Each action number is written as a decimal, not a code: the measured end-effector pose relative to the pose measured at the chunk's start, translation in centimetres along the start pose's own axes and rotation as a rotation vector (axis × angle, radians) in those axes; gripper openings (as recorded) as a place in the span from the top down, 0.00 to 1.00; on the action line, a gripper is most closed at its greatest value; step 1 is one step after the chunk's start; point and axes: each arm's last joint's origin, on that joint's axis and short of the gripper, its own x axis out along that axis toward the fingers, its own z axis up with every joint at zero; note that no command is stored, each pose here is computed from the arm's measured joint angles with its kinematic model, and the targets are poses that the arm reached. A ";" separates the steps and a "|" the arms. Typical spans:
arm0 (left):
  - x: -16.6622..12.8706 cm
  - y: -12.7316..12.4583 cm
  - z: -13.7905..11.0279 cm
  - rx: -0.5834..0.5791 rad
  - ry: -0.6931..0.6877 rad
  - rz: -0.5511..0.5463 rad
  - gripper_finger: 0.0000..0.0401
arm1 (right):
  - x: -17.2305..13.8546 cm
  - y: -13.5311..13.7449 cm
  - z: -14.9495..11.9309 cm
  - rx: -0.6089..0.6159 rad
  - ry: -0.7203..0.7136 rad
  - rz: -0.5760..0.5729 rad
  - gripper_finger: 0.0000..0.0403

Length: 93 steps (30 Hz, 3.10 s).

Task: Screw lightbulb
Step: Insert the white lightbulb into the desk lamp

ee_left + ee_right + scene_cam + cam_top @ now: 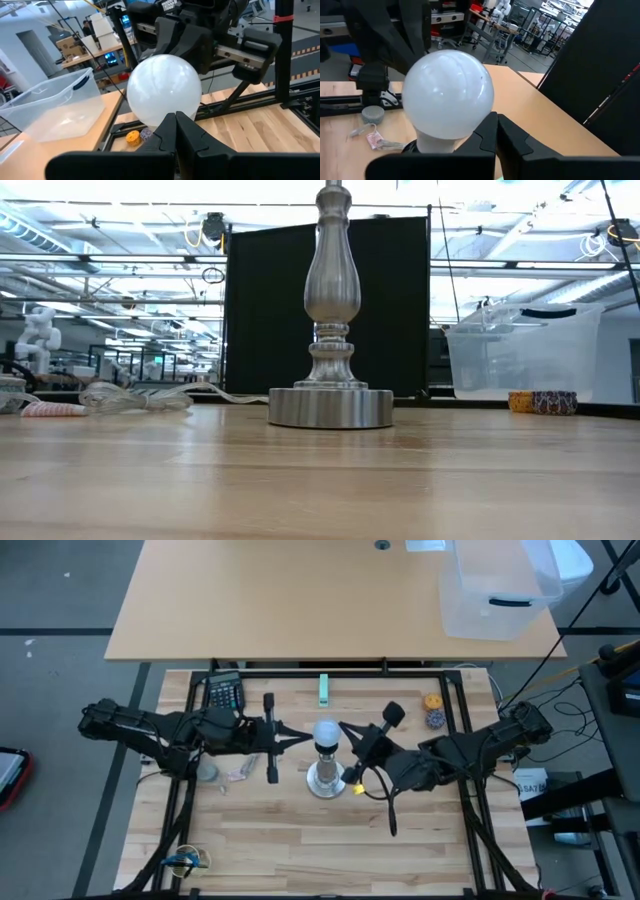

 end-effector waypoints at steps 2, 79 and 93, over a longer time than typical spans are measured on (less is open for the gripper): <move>0.0 0.0 0.0 0.001 0.005 0.011 1.00 | -0.2 0.1 0.0 0.002 -0.001 0.006 1.00; 0.3 -0.4 0.1 -0.023 -0.010 -0.009 1.00 | 2.0 0.7 -0.3 0.018 0.000 -0.201 1.00; 0.4 -0.3 -0.1 -0.017 0.000 -0.006 1.00 | 1.5 1.1 -0.2 0.006 -0.008 -0.143 1.00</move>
